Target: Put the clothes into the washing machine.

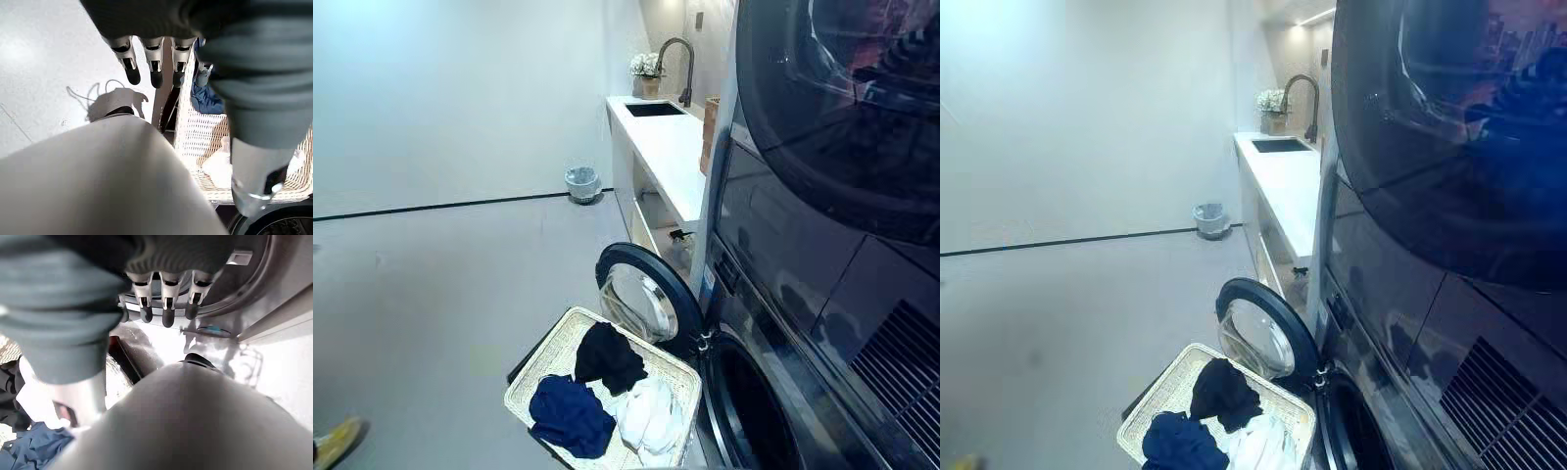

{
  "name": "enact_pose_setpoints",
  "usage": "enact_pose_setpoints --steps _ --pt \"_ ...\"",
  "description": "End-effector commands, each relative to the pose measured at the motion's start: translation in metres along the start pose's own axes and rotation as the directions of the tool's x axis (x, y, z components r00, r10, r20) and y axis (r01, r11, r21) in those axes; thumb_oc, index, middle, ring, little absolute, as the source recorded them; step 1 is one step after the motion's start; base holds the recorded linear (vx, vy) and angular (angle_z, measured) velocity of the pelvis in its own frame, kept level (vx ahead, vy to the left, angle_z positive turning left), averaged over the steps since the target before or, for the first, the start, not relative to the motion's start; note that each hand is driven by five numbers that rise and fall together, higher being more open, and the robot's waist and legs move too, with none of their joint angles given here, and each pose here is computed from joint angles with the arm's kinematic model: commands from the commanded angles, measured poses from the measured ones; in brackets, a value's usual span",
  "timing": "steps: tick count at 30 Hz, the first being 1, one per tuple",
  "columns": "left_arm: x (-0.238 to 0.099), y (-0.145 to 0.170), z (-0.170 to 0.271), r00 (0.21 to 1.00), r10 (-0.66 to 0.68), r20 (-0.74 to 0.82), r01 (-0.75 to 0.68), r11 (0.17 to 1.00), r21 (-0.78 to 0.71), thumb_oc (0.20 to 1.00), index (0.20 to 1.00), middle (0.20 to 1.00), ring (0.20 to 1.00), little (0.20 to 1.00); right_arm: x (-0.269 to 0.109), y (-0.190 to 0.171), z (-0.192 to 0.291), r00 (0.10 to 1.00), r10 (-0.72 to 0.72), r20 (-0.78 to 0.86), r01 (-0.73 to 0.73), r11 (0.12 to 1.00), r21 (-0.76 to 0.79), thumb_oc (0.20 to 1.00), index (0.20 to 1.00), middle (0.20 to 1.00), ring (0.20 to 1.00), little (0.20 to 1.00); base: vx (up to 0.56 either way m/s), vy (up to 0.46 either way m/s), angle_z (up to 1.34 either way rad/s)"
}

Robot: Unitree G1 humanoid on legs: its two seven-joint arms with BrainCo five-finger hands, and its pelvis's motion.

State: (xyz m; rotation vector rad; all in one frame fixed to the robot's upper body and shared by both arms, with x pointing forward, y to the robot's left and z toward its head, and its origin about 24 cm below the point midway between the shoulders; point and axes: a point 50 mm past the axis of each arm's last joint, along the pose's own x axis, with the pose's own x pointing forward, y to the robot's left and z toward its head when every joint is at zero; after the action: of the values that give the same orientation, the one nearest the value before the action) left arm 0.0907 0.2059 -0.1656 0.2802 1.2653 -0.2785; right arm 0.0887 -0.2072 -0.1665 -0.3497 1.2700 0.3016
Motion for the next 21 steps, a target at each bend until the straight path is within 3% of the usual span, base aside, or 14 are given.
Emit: enact_pose_setpoints --steps 1,8,12,16,18,19,21 --pt "0.005 -0.005 0.030 0.997 0.008 0.078 -0.006 1.000 -0.022 1.000 1.000 1.000 1.000 1.000 0.004 -0.002 0.032 0.998 0.009 0.060 -0.005 0.998 -0.070 1.000 1.000 1.000 1.000 1.000 0.20 -0.077 -0.38" --pt "0.005 -0.004 0.032 0.993 0.050 0.103 -0.045 0.998 -0.053 1.000 1.000 1.000 1.000 1.000 0.004 -0.002 0.032 0.998 0.009 0.061 -0.005 0.998 -0.066 1.000 1.000 1.000 1.000 1.000 0.00 0.000 0.00" --pt "0.002 0.010 0.041 0.955 0.241 0.172 -0.222 0.968 -0.121 1.000 1.000 1.000 1.000 1.000 0.004 -0.003 0.031 0.998 0.008 0.058 -0.005 0.998 -0.058 1.000 1.000 1.000 1.000 1.000 0.04 0.006 0.00" --pt "-0.006 0.030 0.054 0.841 0.481 0.247 -0.454 0.876 -0.161 1.000 1.000 1.000 1.000 1.000 0.003 -0.004 0.029 0.998 0.005 0.055 -0.002 0.999 -0.049 1.000 1.000 1.000 1.000 1.000 0.05 0.007 0.00" --pt "-0.008 0.034 0.056 0.814 0.519 0.261 -0.496 0.855 -0.153 1.000 1.000 1.000 1.000 1.000 0.003 -0.005 0.028 0.998 0.003 0.055 -0.001 0.999 -0.047 1.000 1.000 1.000 1.000 1.000 0.02 0.007 0.00" --pt "-0.013 0.042 0.061 0.734 0.610 0.299 -0.607 0.786 -0.114 1.000 1.000 1.000 1.000 1.000 0.003 -0.006 0.028 0.998 -0.002 0.058 0.004 0.999 -0.042 1.000 1.000 1.000 1.000 1.000 0.04 0.028 0.00" --pt "-0.018 0.049 0.066 0.667 0.673 0.321 -0.680 0.725 -0.108 1.000 1.000 1.000 1.000 1.000 0.002 -0.009 0.029 0.998 -0.008 0.068 0.011 0.999 -0.042 1.000 1.000 1.000 1.000 1.000 0.05 0.043 -0.01"
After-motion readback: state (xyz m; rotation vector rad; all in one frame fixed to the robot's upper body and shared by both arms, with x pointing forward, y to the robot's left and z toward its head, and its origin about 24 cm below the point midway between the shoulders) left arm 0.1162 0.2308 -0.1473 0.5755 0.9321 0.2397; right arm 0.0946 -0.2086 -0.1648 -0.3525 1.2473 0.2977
